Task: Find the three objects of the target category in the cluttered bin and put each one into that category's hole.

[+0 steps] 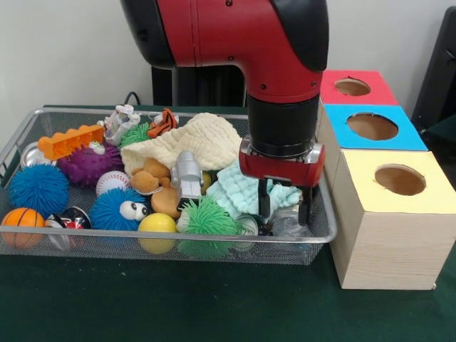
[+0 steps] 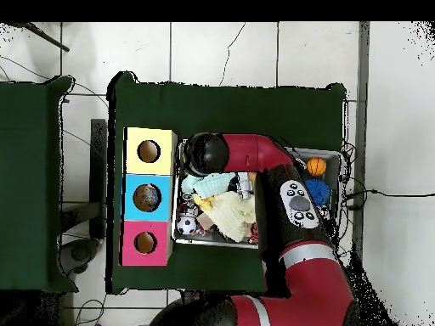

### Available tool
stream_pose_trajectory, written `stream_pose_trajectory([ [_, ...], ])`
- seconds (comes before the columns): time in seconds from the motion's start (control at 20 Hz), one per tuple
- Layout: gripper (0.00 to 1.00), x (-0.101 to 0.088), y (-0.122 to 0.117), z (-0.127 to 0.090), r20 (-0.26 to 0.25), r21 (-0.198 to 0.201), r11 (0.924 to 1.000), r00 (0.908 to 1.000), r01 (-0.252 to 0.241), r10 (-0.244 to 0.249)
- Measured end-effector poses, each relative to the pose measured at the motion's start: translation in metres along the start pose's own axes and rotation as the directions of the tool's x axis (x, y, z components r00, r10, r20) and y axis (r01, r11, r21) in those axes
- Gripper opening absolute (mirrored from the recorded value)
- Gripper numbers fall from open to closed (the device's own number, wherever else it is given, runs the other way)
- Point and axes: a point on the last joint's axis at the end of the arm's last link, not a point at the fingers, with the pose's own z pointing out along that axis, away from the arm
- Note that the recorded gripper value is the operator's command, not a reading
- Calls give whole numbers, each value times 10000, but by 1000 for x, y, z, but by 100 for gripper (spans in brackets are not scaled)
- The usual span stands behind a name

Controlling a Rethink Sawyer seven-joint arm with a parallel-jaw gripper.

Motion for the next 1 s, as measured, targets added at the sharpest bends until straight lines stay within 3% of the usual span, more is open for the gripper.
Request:
stream_pose_trajectory([
  [0.55,100,22,17,36,34,-159,9994,9995,315,-314],
  [1.0,100,22,9,42,139,25,9995,9994,325,-325],
])
